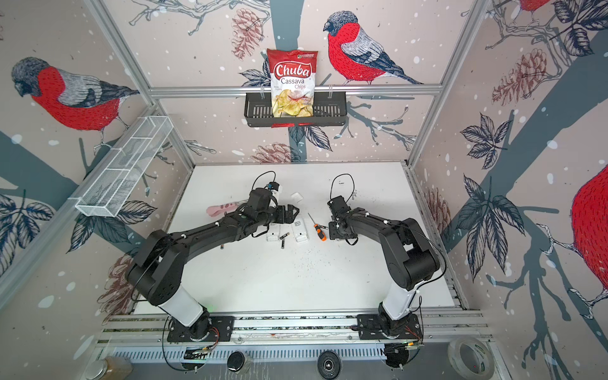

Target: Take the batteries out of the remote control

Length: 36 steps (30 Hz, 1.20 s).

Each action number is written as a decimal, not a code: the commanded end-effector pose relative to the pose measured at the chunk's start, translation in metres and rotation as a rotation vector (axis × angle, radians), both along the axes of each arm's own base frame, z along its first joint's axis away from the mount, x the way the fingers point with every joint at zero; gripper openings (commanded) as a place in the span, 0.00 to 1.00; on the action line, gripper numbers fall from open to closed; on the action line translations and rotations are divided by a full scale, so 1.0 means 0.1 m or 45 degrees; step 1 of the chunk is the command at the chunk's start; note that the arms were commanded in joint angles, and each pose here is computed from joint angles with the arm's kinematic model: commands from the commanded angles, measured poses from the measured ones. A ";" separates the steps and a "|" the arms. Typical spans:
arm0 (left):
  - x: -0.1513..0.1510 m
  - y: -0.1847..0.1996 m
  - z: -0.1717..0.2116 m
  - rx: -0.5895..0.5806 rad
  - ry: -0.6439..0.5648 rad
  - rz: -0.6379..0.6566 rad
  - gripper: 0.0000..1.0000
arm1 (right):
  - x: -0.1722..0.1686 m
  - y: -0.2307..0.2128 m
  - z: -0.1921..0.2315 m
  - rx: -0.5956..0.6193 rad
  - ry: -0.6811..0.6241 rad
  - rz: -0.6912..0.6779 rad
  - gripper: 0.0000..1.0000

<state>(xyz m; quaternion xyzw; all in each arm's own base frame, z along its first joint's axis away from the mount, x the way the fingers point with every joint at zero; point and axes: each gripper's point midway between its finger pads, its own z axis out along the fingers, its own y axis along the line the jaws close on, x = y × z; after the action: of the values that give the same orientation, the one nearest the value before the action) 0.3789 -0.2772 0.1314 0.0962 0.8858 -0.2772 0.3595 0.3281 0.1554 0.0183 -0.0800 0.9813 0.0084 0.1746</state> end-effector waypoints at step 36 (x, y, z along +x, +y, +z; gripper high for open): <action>0.00 0.05 1.07 -0.649 -0.216 -0.201 0.96 | -0.07 1.05 1.62 1.141 -0.177 0.505 0.36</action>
<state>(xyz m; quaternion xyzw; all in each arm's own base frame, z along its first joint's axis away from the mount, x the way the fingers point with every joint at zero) 0.3862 -0.2657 0.2069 0.0701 0.7912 -0.4568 0.4006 0.3296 0.2346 0.1419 -0.1337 0.8889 0.3663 0.2405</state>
